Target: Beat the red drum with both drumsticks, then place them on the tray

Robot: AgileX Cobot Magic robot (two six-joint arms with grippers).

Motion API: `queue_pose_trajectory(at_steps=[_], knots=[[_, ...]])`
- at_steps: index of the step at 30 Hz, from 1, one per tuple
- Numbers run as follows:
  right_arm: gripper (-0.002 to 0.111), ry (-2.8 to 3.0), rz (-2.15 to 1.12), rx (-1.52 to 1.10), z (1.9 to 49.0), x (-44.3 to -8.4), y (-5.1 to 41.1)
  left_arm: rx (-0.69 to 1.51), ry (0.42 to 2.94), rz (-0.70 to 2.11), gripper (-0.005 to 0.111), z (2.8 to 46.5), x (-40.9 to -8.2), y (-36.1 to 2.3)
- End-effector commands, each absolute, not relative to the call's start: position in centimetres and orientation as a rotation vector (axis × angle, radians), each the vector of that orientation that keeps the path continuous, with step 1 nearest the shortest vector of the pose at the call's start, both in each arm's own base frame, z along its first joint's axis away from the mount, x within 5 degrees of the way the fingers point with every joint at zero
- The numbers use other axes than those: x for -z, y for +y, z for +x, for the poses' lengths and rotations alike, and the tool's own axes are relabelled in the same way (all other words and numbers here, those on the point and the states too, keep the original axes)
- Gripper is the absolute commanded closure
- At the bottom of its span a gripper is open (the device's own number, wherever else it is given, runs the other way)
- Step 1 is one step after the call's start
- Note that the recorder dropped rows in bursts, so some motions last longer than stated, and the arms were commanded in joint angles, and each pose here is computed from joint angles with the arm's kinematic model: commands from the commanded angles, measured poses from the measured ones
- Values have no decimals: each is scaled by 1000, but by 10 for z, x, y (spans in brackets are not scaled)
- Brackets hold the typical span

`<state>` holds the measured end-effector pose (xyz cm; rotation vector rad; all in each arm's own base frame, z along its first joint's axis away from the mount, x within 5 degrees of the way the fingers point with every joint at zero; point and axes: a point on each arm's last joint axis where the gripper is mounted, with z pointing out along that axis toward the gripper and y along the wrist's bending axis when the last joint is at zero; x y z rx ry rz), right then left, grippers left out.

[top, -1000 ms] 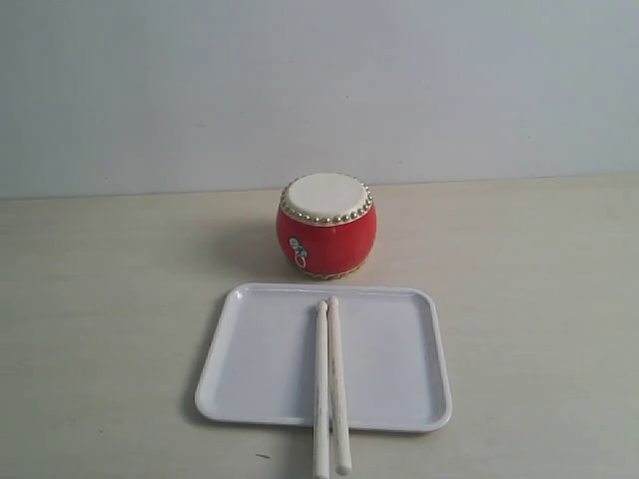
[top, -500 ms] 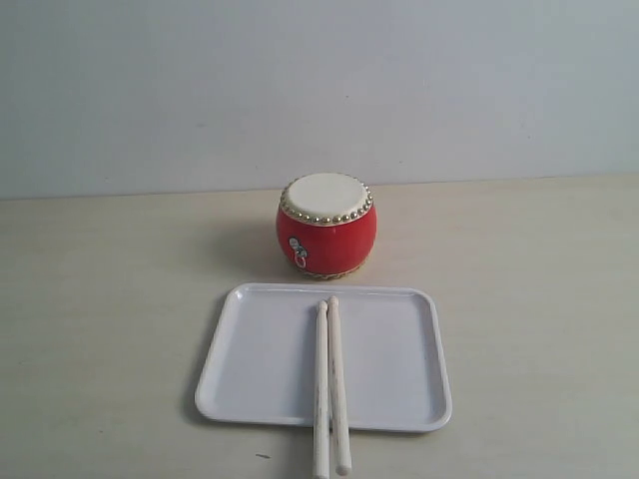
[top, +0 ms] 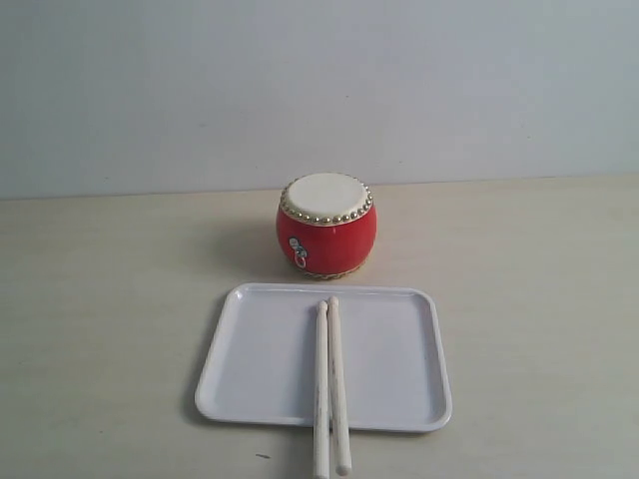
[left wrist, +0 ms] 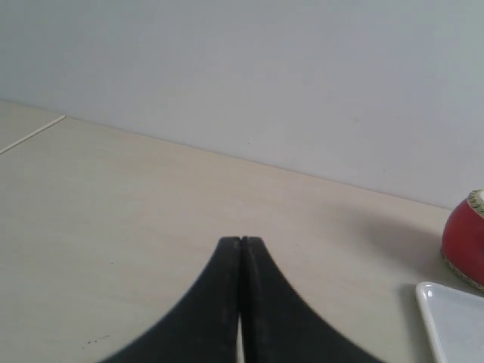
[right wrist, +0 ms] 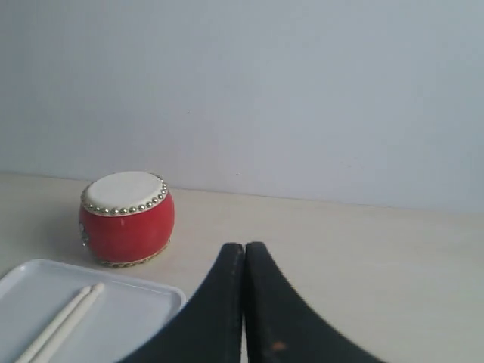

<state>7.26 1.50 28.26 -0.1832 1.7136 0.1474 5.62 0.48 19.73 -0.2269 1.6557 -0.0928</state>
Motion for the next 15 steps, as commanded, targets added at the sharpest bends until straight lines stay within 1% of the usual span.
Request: queue_pose_trajectory(at_steps=[1,4,7,10,15], knots=[[108,1640,-117,-133,63,-233,10,96,1652,-230,107,56,-196,5],[108,1605,-57,-153,61,-207,8,96,1652,-230,107,56,-196,5],[108,1642,10,-155,57,-199,5,96,1652,-230,107,56,-196,5],[108,1655,7,-103,56,-198,3,96,1652,-230,107,56,-196,5],[108,1653,22,-105,56,-198,3,96,1652,-230,107,56,-196,5]])
